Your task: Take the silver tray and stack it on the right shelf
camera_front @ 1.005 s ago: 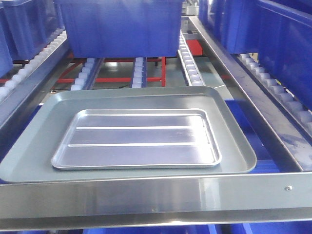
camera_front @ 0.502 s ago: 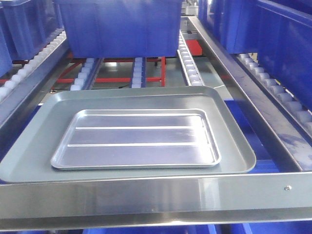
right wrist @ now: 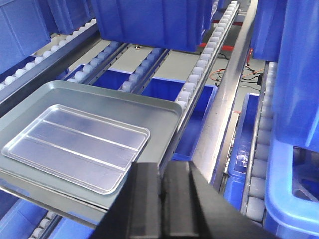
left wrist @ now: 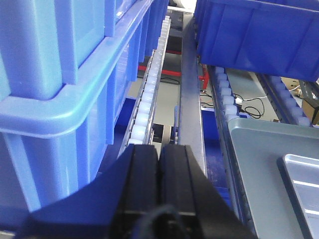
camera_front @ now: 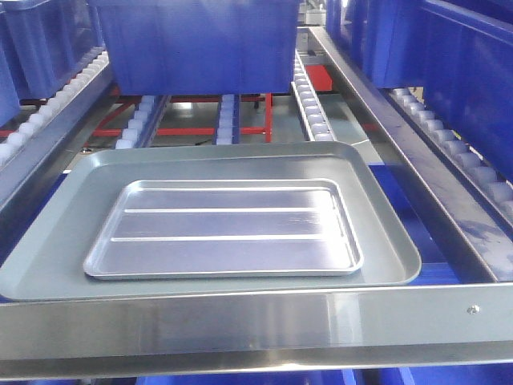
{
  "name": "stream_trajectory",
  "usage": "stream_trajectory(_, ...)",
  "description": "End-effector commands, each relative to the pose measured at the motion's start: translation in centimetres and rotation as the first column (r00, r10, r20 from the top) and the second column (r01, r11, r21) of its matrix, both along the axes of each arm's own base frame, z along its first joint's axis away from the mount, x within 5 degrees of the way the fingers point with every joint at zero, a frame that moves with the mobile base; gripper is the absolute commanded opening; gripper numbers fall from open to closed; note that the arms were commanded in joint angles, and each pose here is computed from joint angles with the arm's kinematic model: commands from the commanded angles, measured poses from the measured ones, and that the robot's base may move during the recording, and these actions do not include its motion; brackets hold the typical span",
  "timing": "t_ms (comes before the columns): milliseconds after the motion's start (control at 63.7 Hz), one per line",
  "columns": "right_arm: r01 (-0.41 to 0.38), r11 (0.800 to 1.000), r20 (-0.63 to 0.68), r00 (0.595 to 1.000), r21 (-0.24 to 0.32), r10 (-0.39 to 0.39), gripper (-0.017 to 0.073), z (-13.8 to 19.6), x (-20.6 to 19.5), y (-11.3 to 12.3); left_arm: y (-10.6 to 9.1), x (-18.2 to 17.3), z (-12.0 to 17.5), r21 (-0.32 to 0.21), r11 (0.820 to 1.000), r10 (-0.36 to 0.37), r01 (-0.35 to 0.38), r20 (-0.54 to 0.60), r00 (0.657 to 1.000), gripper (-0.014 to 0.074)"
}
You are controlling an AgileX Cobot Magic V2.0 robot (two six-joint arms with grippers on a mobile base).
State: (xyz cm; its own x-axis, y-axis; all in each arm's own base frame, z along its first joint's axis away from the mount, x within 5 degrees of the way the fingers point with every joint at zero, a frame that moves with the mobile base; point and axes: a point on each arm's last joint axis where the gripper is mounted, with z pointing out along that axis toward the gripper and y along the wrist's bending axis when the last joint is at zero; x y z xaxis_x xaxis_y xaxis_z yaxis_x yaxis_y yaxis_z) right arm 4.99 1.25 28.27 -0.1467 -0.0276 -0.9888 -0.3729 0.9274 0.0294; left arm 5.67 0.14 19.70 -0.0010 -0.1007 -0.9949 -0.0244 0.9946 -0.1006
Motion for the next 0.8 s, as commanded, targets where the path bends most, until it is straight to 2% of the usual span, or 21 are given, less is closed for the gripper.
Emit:
stream_trajectory(0, -0.036, 0.999, 0.121, 0.992, 0.02, 0.033, 0.0057, 1.8, -0.1, 0.3, 0.0, -0.1, 0.3, 0.002, 1.0, -0.001, 0.001, 0.088, 0.996, -0.009)
stream_trajectory(126, -0.021, 0.999, 0.135, 0.991, 0.038, 0.015, 0.0057, 1.9, -0.1, 0.3, 0.0, -0.1, 0.3, 0.002, 1.0, -0.001, 0.001, 0.088, 0.996, -0.009)
stream_trajectory(314, 0.111, 0.99, 0.068, 0.991, 0.084, -0.117, 0.0057, -0.4, 0.6, 0.1, 0.0, -0.1, 0.3, 0.002, 1.0, -0.001, 0.001, 0.088, 0.996, -0.009)
stream_trajectory(424, 0.166, 0.982, 0.138, 0.974, 0.091, -0.178, 0.0057, -2.1, 1.2, 0.1, 0.0, -0.1, 0.3, 0.002, 1.0, -0.001, 0.001, 0.088, 0.996, -0.009)
stream_trajectory(612, 0.284, 0.953, 0.246, 0.921, 0.108, -0.302, 0.0057, -5.2, 1.4, -0.7, 0.0, -0.1, 0.3, 0.002, 1.0, -0.001, 0.001, 0.088, 0.996, -0.0091)
stream_trajectory(707, 0.324, 0.938, 0.257, 0.902, 0.124, -0.346, 0.0057, -6.6, 1.2, -1.0, 0.0, -0.1, 0.3, 0.002, 1.0, -0.001, 0.001, 0.088, 0.996, -0.0091)
stream_trajectory(785, 0.359, 0.926, 0.229, 0.898, 0.115, -0.376, 0.0057, -6.9, 0.9, -1.2, 0.0, -0.1, 0.3, 0.002, 1.0, -0.001, 0.001, 0.088, 0.996, -0.0091)
